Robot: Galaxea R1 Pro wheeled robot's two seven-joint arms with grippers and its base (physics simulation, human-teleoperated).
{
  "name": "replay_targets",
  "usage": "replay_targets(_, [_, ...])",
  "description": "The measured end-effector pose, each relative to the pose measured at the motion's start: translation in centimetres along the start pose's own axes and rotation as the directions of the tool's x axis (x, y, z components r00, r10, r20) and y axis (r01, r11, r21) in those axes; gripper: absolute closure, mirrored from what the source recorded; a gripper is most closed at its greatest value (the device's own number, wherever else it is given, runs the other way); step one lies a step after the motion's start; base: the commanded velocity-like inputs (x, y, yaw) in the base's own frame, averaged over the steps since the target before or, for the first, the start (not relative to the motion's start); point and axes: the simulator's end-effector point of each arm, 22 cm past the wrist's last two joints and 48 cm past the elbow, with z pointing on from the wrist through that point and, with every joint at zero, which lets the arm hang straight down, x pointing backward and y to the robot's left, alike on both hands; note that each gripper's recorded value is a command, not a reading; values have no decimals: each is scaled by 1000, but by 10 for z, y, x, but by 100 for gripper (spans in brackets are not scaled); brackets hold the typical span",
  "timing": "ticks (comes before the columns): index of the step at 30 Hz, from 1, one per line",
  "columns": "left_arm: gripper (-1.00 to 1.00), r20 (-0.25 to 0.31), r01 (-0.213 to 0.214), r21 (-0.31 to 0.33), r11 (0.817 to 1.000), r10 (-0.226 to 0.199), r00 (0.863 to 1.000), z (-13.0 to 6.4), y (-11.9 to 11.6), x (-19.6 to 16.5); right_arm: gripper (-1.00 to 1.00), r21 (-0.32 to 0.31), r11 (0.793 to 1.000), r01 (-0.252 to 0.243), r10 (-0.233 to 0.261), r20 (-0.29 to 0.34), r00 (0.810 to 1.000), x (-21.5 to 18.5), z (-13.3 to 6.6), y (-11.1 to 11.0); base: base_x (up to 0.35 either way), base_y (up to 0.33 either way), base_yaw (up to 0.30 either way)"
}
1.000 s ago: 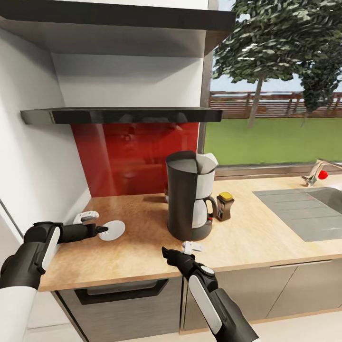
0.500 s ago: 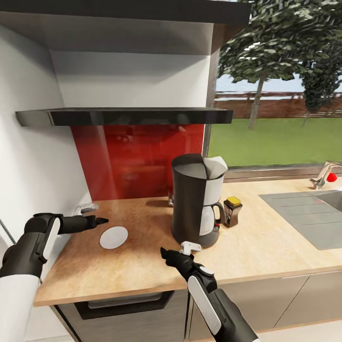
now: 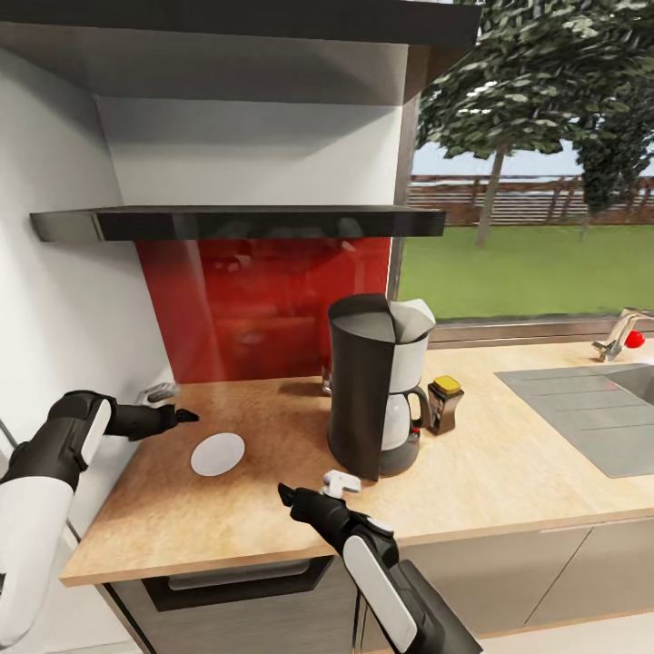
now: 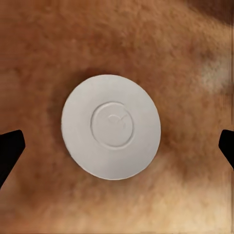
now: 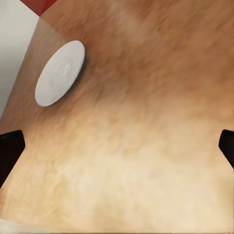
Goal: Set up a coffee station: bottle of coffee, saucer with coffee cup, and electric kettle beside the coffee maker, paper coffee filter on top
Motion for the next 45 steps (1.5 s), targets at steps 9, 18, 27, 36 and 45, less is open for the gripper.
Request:
replay_targets(9, [-100, -82, 14, 6, 1000, -14, 997, 14, -7, 5, -100, -38, 999, 8, -7, 28, 1000, -12, -5, 18, 0, 0, 0])
replay_targets(18, [-100, -119, 27, 5, 1000, -26, 993, 21, -8, 14, -100, -43, 999, 8, -6, 34, 999, -15, -6, 20, 0, 0, 0])
replay_targets(27, [-100, -146, -8, -7, 1000, 7, 989, 26, -10, 23, -100, 81, 996, -42, 40, 23, 999, -14, -7, -8, 0, 0, 0])
replay_targets(36, [-100, -158, -26, -13, 1000, 24, 987, 27, -11, 27, -100, 195, 963, -187, 192, -7, 981, -11, -14, -24, 82, 0, 0])
replay_targets(45, [-100, -157, -25, -9, 1000, 23, 987, 27, -12, 26, -100, 168, 973, -159, 166, -28, 986, -3, -14, -6, 265, 50, 0])
